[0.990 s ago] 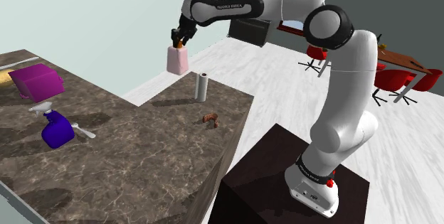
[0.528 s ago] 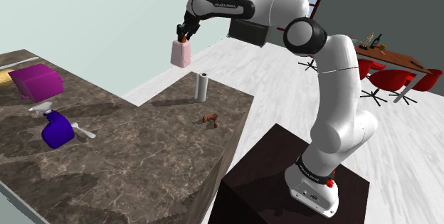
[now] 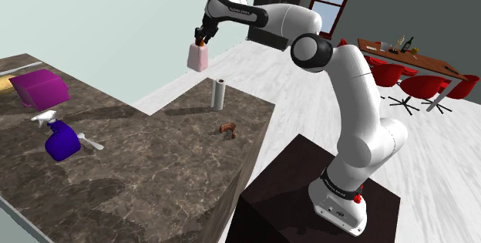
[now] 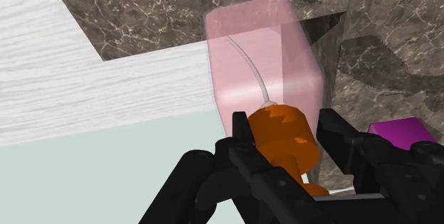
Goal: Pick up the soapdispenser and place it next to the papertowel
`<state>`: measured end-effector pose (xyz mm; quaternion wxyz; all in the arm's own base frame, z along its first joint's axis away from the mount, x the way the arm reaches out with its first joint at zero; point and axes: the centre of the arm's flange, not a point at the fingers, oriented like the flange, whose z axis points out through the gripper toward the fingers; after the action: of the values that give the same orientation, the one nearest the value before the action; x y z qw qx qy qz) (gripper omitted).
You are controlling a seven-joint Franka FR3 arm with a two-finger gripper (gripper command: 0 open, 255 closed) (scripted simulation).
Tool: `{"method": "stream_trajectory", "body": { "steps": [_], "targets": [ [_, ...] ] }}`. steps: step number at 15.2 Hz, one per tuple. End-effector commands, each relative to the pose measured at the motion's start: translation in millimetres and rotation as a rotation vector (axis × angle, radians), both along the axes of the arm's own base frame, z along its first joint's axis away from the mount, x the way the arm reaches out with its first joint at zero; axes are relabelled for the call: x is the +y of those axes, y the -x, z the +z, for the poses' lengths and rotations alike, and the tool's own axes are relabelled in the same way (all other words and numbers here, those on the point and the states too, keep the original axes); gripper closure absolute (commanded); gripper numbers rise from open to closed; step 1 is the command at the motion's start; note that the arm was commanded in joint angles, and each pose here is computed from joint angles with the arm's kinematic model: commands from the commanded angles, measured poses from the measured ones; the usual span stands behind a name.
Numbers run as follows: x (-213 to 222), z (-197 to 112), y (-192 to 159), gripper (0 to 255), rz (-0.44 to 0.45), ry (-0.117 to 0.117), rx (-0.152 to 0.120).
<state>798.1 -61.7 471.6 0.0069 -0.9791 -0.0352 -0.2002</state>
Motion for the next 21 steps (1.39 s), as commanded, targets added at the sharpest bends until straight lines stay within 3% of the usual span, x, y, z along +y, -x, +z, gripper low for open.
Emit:
{"method": "stream_trajectory", "body": {
  "steps": [1,21],
  "targets": [
    [0,-11,-1,255,0.000,0.000,-0.001],
    [0,-117,-1,255,0.000,0.000,-0.001]
  ]
}}
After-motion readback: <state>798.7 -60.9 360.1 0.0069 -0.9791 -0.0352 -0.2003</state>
